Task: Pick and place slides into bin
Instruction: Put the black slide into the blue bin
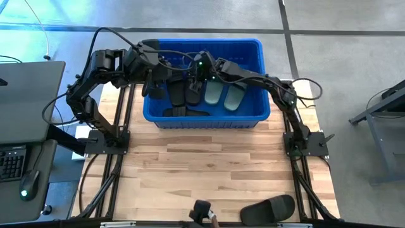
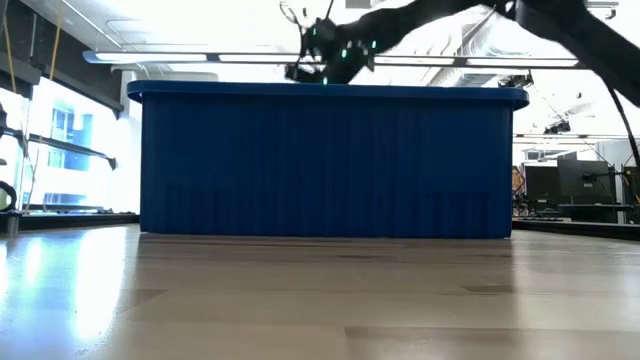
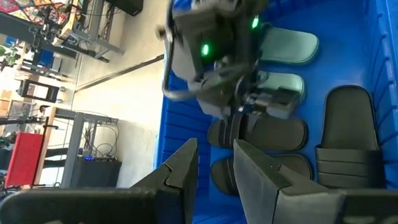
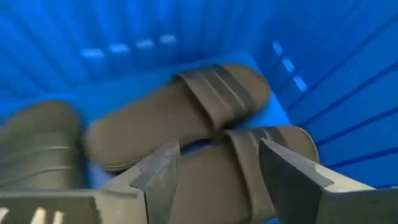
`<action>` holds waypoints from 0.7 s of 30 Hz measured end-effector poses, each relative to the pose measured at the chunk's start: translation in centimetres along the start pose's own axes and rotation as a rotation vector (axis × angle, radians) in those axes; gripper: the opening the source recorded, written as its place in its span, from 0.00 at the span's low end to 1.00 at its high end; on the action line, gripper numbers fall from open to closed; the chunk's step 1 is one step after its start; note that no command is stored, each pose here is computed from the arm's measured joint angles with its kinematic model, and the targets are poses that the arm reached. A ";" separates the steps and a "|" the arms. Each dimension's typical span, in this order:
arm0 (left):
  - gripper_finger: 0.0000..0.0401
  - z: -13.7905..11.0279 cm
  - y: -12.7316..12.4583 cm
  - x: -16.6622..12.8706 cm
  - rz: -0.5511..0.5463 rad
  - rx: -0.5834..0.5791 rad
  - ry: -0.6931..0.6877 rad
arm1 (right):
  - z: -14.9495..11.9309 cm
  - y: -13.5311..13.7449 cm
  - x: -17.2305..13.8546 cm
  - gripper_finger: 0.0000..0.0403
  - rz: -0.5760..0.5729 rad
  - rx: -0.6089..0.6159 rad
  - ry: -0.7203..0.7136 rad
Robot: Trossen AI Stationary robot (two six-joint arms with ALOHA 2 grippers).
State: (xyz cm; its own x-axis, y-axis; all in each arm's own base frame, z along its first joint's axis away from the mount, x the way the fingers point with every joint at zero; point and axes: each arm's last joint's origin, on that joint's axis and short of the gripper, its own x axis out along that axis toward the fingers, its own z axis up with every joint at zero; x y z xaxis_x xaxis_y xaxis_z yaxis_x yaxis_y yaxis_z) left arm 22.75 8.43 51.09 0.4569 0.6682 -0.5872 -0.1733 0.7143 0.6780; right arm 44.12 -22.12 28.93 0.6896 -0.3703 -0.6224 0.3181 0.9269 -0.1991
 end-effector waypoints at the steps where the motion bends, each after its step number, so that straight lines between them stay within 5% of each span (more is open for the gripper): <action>1: 0.22 0.0 0.0 0.0 0.000 0.000 0.001 | 0.5 0.4 -0.9 0.50 0.008 0.000 -0.005; 6: 0.22 -0.1 -0.3 0.0 -0.085 0.000 -0.027 | 2.3 2.5 -7.5 0.46 0.061 0.025 0.020; 14: 0.22 0.8 -2.9 0.2 -0.469 0.104 -0.173 | 1.7 8.1 -18.1 0.40 0.185 0.207 0.235; 21: 0.22 3.3 -9.5 2.8 -0.589 0.294 -0.214 | -0.3 14.7 -24.7 0.33 -0.008 0.206 0.347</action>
State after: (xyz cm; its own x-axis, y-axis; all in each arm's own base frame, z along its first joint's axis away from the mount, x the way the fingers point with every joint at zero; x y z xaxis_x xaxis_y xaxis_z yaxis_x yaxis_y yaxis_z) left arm 28.61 2.81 44.46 0.5695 0.1086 -0.8148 0.3867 0.8393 0.3822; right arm 31.61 0.65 41.14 0.4371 -0.3023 -0.8471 0.4706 0.8795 -0.0710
